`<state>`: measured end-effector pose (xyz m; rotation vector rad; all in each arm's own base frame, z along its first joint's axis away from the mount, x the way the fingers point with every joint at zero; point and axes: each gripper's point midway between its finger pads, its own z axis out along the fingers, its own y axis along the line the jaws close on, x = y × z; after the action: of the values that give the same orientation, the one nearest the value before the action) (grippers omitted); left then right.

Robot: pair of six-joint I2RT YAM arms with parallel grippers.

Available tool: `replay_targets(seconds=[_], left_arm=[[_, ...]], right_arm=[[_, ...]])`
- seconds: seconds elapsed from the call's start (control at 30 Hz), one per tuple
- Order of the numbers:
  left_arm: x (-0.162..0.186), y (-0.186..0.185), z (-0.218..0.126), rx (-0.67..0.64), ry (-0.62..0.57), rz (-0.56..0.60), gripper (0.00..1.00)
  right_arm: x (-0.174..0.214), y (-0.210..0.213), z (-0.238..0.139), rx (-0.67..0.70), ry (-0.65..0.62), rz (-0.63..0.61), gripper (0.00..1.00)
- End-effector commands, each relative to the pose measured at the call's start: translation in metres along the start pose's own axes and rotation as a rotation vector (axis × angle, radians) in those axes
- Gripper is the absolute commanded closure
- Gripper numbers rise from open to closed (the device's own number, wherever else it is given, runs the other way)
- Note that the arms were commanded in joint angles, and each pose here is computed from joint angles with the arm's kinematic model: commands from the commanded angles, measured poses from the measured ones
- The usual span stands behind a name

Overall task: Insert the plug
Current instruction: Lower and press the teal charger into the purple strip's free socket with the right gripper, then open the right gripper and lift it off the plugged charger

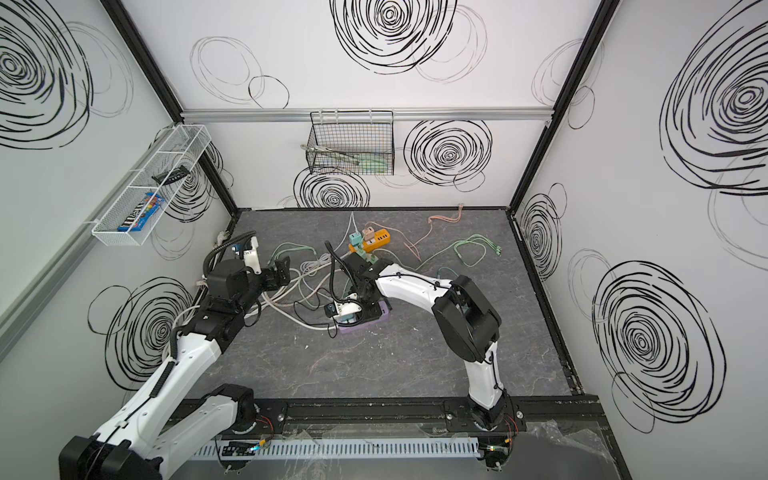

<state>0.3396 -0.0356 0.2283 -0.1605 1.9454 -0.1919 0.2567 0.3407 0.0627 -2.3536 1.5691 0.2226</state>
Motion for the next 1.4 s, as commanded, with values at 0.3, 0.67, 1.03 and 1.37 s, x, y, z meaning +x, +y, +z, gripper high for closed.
replay_targets(seconds=[0.3, 0.67, 1.03, 1.37], left_arm=[[-0.005, -0.01, 0.003, -0.009, 0.038, -0.039, 0.04], [0.034, -0.061, 0.016, 0.042, 0.117, -0.032, 0.04], [0.042, -0.082, 0.025, 0.069, 0.137, -0.01, 0.04], [0.024, -0.071, 0.038, -0.034, 0.032, -0.042, 0.04]], right_arm=[[0.028, 0.012, -0.032, 0.045, -0.08, 0.102, 0.03], [0.057, 0.011, -0.002, 0.132, -0.08, 0.187, 0.03], [0.071, 0.054, 0.001, 0.039, -0.056, 0.237, 0.0], [0.069, 0.067, -0.033, 0.225, -0.184, 0.326, 0.03]])
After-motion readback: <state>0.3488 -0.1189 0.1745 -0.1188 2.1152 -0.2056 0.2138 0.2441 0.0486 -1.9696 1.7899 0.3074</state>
